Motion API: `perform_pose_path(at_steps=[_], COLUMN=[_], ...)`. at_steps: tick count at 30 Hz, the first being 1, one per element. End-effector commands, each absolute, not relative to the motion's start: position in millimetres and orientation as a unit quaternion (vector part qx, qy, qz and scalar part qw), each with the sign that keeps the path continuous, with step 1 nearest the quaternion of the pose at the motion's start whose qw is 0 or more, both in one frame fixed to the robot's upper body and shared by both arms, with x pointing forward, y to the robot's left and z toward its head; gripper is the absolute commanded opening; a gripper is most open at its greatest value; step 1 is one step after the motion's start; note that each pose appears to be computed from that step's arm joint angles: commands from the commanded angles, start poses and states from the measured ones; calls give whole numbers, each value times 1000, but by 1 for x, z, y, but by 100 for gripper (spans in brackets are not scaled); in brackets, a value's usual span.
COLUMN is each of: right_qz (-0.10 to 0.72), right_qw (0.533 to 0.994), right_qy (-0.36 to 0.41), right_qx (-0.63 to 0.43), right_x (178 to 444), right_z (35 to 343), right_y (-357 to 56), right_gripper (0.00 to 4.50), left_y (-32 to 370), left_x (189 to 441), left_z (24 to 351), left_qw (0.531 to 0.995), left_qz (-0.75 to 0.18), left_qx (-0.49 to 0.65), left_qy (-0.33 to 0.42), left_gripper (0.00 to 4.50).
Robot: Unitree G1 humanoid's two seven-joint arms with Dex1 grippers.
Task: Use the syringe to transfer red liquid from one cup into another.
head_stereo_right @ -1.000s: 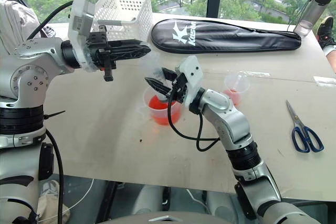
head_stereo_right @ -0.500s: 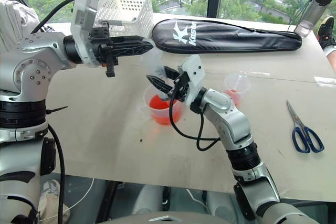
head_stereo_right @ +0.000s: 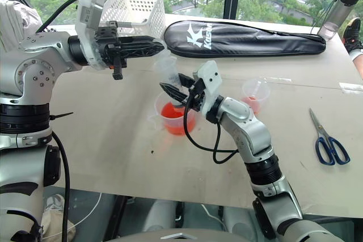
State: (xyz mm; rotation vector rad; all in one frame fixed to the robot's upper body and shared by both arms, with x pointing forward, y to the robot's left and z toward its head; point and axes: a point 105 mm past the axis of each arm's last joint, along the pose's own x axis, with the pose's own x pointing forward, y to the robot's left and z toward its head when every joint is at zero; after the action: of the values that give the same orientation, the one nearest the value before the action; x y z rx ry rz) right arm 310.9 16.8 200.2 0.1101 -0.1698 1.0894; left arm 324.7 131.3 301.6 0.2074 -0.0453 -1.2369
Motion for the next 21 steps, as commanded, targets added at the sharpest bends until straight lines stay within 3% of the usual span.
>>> perform_pose_path(at_steps=[1, 21], right_qz=[539, 531], right_qw=[838, 842], right_qy=[-71, -85], right_qx=[48, 45], right_x=[301, 303], right_z=[195, 199], right_y=[24, 22], right_gripper=[136, 136], left_y=[143, 144], left_x=[320, 321], left_z=[340, 338], left_qw=[821, 827], left_qz=[-547, -542], left_qx=[131, 114], left_qy=[-97, -94], left_gripper=[0, 0])
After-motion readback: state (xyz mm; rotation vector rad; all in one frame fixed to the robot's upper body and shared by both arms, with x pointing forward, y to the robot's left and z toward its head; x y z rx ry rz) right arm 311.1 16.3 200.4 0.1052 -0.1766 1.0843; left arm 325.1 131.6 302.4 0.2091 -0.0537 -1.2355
